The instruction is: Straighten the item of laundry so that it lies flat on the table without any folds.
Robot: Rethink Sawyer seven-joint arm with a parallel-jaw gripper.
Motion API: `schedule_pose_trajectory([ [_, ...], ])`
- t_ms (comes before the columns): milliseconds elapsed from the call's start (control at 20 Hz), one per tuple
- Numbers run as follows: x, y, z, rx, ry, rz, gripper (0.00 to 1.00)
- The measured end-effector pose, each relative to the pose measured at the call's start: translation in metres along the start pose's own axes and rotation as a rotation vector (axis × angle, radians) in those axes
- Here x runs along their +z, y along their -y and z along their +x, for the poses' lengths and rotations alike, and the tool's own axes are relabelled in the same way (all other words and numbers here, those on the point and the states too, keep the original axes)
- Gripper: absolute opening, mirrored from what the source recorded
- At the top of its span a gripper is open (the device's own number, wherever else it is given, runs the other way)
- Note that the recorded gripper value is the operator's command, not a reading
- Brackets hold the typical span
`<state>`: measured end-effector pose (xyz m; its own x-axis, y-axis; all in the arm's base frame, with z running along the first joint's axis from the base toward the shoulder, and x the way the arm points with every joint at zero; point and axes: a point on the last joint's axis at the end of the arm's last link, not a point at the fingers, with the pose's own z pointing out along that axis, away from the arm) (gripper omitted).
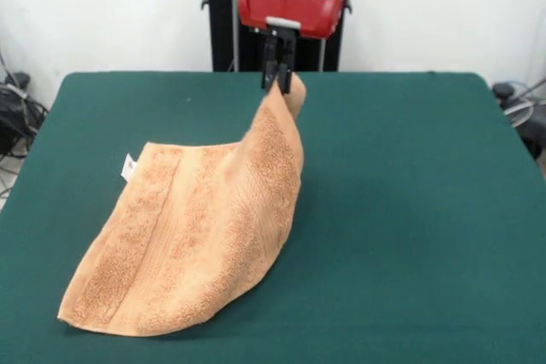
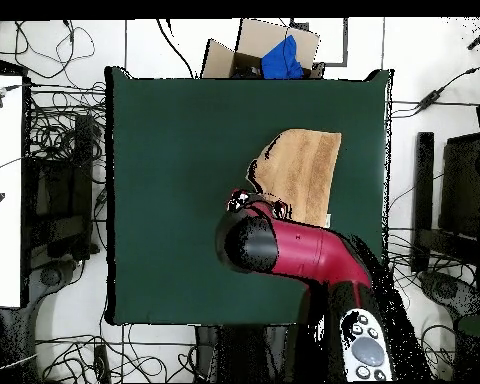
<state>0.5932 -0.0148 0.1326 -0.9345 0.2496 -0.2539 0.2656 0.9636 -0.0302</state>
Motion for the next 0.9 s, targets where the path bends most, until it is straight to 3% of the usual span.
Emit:
schedule_pose_trajectory([
  [400,0.008,0.000,0.017,0.032,0.006,0.012,0.00],
  [900,-0.002,0.004,0.027,0.076,-0.003,0.027,0.00],
])
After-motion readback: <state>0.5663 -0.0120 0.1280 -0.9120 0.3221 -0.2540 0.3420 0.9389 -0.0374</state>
